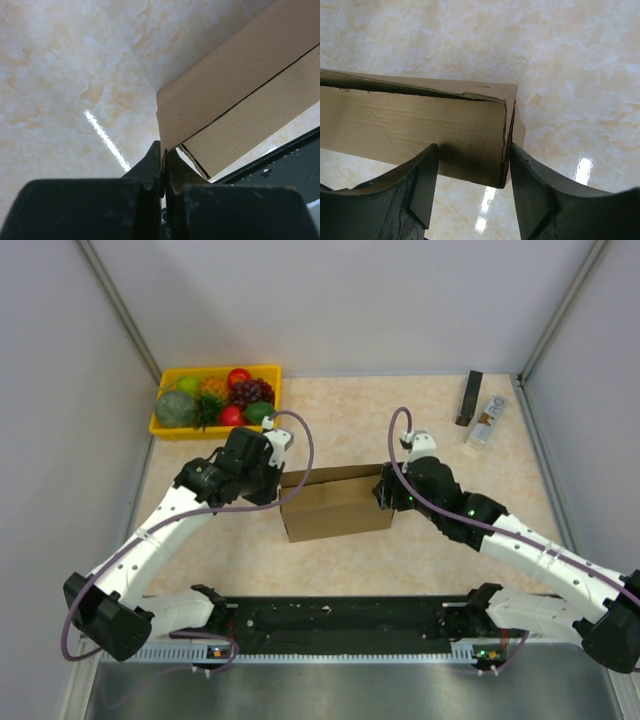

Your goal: Fold the paper box

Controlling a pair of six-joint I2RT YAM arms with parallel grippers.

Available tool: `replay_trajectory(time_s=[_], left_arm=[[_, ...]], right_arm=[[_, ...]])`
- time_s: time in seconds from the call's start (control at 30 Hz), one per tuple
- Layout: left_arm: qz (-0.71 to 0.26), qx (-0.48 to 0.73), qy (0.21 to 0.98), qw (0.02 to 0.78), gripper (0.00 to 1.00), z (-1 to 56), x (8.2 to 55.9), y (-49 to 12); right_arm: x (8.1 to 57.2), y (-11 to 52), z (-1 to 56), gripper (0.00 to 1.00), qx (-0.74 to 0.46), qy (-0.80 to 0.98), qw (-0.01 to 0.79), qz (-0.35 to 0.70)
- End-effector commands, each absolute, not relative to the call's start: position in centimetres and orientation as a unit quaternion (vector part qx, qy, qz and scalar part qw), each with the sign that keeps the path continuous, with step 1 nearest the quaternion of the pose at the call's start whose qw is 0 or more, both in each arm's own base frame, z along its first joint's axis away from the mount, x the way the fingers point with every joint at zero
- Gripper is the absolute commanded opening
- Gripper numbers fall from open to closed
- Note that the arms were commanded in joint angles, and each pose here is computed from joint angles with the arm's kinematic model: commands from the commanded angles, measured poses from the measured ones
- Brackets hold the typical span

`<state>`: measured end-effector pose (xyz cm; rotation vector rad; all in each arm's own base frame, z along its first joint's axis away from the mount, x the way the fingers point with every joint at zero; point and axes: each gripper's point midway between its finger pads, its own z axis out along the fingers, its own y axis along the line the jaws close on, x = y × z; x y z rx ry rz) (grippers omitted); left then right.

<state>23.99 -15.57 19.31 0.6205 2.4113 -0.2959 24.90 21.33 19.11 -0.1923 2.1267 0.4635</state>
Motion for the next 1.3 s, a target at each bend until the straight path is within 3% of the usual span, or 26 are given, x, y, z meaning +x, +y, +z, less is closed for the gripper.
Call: replay_trajectory(time_s=[0.0,0.1,0.17,0.23,0.27,0.33,0.53,0.9,0.93,1.0,1.03,1.17,1.27], left_arm=[[-0.16,0.208,0.909,0.324,0.0,21.5,24.1,-17.3],[-0.165,0.202,0.91,0.323,0.04,21.7,24.0,-17.3],[-0.173,0.206,0.905,0.329,0.3,22.1,23.8,-17.4],[-0.164,0.2,0.904,0.341,0.39,22.6,23.9,-16.9],[-0.162,0.198,0.901,0.35,0.49,23.2,23.9,-16.7],[-0.155,0.192,0.899,0.361,0.53,23.7,24.1,-16.2],[-0.16,0.201,0.899,0.355,0.35,24.1,23.8,-16.2],[-0.114,0.219,0.918,0.311,0.33,21.8,23.5,-14.8],[-0.114,0.22,0.918,0.31,0.31,21.7,23.5,-14.9],[-0.118,0.218,0.918,0.311,0.13,21.8,23.5,-15.0],[-0.122,0.216,0.916,0.315,0.1,22.2,23.6,-15.1],[-0.173,0.202,0.909,0.321,0.0,23.5,23.6,-16.4],[-0.199,0.181,0.905,0.33,0.0,24.4,24.0,-16.6]], right_arm=[[24.4,21.0,18.5,0.53,-0.1,0.873,0.444,0.174],[24.5,21.0,18.5,0.53,-0.101,0.873,0.444,0.174],[24.5,21.1,18.5,0.53,-0.101,0.873,0.444,0.174],[24.5,21.1,18.4,0.54,-0.1,0.874,0.443,0.173],[24.5,21.1,18.3,0.54,-0.102,0.875,0.442,0.172],[24.6,21.1,18.3,0.54,-0.102,0.875,0.442,0.172],[24.6,21.2,18.7,0.54,-0.101,0.873,0.444,0.176],[24.6,21.4,18.7,0.53,-0.103,0.873,0.442,0.179],[24.5,21.5,18.7,0.54,-0.104,0.873,0.441,0.18],[24.5,21.5,18.6,0.53,-0.104,0.873,0.441,0.179],[24.6,21.5,18.6,0.53,-0.104,0.873,0.44,0.181],[24.5,21.6,18.6,0.52,-0.108,0.873,0.44,0.181],[24.4,21.5,18.2,0.51,-0.111,0.876,0.435,0.177]])
